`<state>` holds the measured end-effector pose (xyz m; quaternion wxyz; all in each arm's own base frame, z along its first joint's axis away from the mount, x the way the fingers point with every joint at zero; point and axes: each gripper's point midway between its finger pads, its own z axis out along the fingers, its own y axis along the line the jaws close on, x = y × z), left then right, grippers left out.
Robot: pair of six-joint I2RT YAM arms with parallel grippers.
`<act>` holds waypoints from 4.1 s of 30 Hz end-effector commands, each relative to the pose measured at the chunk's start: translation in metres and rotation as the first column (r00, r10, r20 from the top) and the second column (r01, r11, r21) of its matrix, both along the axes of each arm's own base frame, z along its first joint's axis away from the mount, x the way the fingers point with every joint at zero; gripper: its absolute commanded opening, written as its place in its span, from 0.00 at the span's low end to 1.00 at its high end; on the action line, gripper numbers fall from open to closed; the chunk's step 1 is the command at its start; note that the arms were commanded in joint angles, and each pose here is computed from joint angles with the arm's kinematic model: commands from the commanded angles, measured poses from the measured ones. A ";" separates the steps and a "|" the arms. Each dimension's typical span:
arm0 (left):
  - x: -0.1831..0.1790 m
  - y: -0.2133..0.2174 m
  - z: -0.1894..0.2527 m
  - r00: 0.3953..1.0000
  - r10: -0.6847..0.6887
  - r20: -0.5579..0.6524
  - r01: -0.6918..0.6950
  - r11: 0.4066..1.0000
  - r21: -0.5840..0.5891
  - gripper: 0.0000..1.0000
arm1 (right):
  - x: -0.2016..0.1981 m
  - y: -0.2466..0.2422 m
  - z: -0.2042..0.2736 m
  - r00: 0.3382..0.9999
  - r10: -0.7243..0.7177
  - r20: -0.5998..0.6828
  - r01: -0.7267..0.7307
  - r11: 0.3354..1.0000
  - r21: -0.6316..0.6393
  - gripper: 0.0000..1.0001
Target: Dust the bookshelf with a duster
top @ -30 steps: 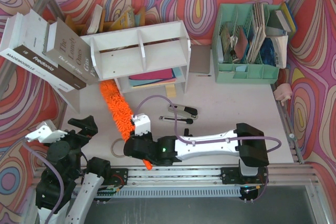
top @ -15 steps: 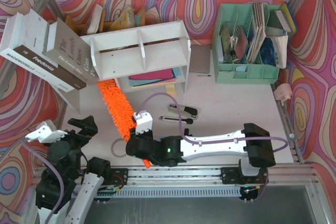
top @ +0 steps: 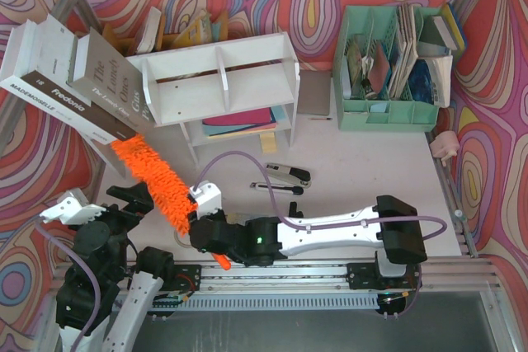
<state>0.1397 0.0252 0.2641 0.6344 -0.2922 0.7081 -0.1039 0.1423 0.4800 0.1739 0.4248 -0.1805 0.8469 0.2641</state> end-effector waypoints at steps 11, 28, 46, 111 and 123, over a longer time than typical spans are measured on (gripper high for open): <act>-0.003 0.007 -0.001 0.999 0.042 0.008 -0.042 0.999 -0.004 0.98 | -0.005 0.032 0.005 0.988 0.140 0.064 -0.140 0.990 -0.003 0.00; -0.004 0.011 -0.002 0.998 0.061 0.001 -0.061 0.998 0.000 0.98 | 0.011 0.025 -0.025 0.989 0.140 -0.050 -0.143 0.988 -0.062 0.00; -0.003 0.010 -0.002 0.998 0.060 0.000 -0.060 0.998 -0.002 0.99 | -0.006 0.007 -0.016 0.984 0.136 0.112 -0.121 0.984 -0.128 0.00; -0.003 0.010 -0.002 0.998 0.059 0.002 -0.059 0.998 -0.002 0.99 | 0.039 0.019 0.008 0.989 0.097 0.110 -0.098 0.995 0.004 0.00; -0.004 0.010 -0.002 0.998 0.060 0.004 -0.060 0.998 -0.004 0.99 | 0.036 0.027 -0.054 0.987 0.158 -0.043 -0.162 0.982 -0.099 0.00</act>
